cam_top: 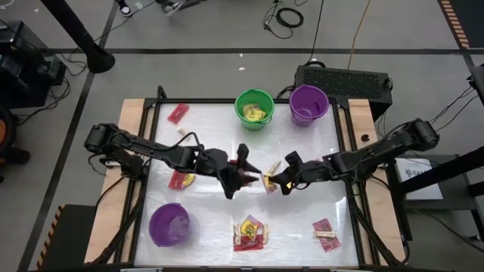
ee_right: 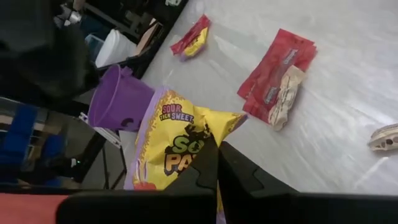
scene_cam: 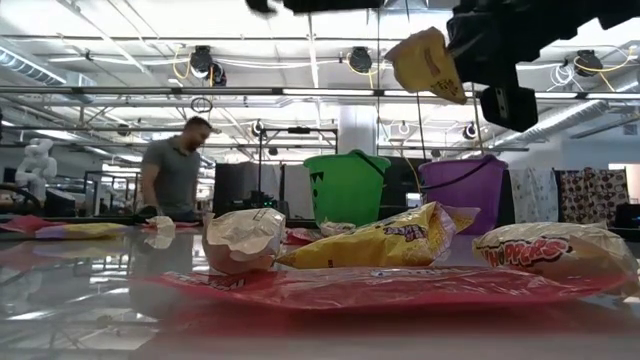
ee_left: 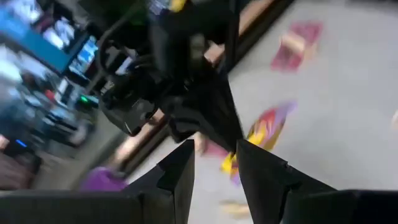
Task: Sort candy by brand, put in halloween buckets
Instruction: Put the yellow candy into the green bucket
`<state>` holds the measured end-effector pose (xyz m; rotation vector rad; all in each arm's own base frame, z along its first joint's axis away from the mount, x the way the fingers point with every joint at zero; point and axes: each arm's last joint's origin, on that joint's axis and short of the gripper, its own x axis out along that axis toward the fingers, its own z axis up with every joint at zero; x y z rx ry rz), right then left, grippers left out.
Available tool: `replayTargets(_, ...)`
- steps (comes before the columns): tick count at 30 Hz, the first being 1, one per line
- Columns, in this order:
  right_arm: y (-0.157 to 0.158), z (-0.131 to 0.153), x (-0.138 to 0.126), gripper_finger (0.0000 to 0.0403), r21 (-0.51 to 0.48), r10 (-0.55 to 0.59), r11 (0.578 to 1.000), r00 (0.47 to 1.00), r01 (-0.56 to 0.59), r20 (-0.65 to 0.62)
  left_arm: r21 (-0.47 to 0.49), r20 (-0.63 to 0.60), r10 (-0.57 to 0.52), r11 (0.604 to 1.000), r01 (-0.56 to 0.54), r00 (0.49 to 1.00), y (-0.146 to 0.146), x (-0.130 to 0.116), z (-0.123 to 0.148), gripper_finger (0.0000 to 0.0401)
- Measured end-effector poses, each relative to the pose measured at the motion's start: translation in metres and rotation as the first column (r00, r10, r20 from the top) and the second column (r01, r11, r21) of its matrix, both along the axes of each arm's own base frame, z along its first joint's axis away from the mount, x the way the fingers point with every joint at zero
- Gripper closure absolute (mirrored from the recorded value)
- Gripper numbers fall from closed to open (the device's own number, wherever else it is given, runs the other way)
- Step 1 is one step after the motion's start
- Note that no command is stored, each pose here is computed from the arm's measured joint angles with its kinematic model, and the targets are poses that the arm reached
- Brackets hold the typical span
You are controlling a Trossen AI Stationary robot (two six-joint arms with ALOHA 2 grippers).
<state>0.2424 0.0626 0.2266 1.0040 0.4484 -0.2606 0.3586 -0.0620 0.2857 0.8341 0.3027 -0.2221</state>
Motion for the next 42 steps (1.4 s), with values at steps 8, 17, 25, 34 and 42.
replayTargets(8,-0.011,-0.001,0.003,0.0402,0.036,0.019,0.999,1.0,-0.018,-0.017,0.105,-0.077,-0.04,0.993,0.048,0.996,-0.002,0.006,-0.019,0.0273)
replayTargets(17,-0.016,-0.001,0.004,0.0402,0.024,0.026,0.999,1.0,-0.025,-0.013,0.137,-0.133,-0.004,0.99,0.022,0.991,-0.006,0.011,-0.035,0.0273)
replayTargets(25,-0.016,-0.001,0.004,0.0402,0.026,0.027,0.999,0.999,-0.026,-0.017,0.146,-0.089,0.029,0.989,-0.016,0.996,-0.005,0.014,-0.034,0.0273)
replayTargets(34,-0.015,-0.009,0.008,0.0402,0.053,0.031,0.998,0.998,-0.028,-0.049,0.125,-0.055,0.0,0.992,0.007,0.998,-0.006,0.019,-0.035,0.0273)
replayTargets(42,-0.015,-0.008,0.008,0.0403,0.058,0.032,0.998,0.998,-0.029,-0.046,0.127,-0.086,-0.004,0.992,0.015,0.996,-0.006,0.023,-0.045,0.0273)
